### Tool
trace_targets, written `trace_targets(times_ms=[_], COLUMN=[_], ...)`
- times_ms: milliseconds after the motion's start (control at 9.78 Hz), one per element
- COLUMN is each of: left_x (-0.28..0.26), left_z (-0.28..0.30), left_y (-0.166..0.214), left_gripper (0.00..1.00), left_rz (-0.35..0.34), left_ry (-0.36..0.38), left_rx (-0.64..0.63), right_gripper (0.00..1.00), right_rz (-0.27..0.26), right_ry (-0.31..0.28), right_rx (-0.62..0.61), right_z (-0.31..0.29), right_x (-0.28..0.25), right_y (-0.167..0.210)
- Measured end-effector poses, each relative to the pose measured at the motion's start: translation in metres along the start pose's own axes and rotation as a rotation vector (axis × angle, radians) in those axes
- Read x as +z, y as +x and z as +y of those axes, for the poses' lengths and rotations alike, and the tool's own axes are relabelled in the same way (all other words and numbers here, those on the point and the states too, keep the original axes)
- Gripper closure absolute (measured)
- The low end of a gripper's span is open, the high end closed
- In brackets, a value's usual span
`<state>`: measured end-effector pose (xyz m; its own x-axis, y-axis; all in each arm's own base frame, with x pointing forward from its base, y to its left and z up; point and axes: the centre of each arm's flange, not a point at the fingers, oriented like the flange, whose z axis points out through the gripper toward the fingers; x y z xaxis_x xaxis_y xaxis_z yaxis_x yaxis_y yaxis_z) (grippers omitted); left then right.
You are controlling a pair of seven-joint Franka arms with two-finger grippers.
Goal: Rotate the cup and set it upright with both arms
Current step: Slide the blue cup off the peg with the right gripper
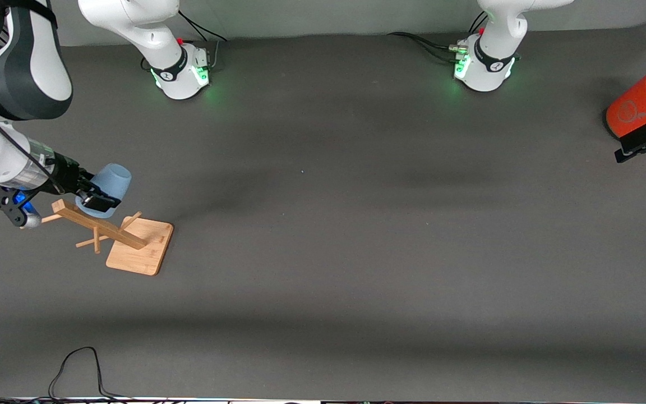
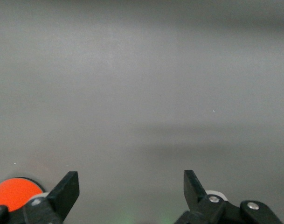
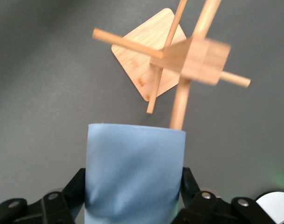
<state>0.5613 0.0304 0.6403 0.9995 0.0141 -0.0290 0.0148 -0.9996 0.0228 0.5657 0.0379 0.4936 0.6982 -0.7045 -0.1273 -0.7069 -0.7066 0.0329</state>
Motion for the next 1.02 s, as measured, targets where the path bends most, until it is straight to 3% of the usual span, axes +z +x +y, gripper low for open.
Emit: trace_targets(times_ms=[511, 1023], left_x=[-0.004, 0.001], left_z=[0.001, -0.005], left_y=[-0.001, 0.001], left_gripper=[0.00, 0.00], left_rz=[0.008, -0.002], left_ry=[0.000, 0.000], left_rx=[0.000, -0.010], right_gripper=[0.16, 0.16], right_rz=[0.007, 0.005], right_ry=[-0.009, -0.021], right_rx=[0.023, -0.026], right_z=[-0.039, -0.058], right_x=[-0.006, -0.004], right_y=[-0.060, -0.095])
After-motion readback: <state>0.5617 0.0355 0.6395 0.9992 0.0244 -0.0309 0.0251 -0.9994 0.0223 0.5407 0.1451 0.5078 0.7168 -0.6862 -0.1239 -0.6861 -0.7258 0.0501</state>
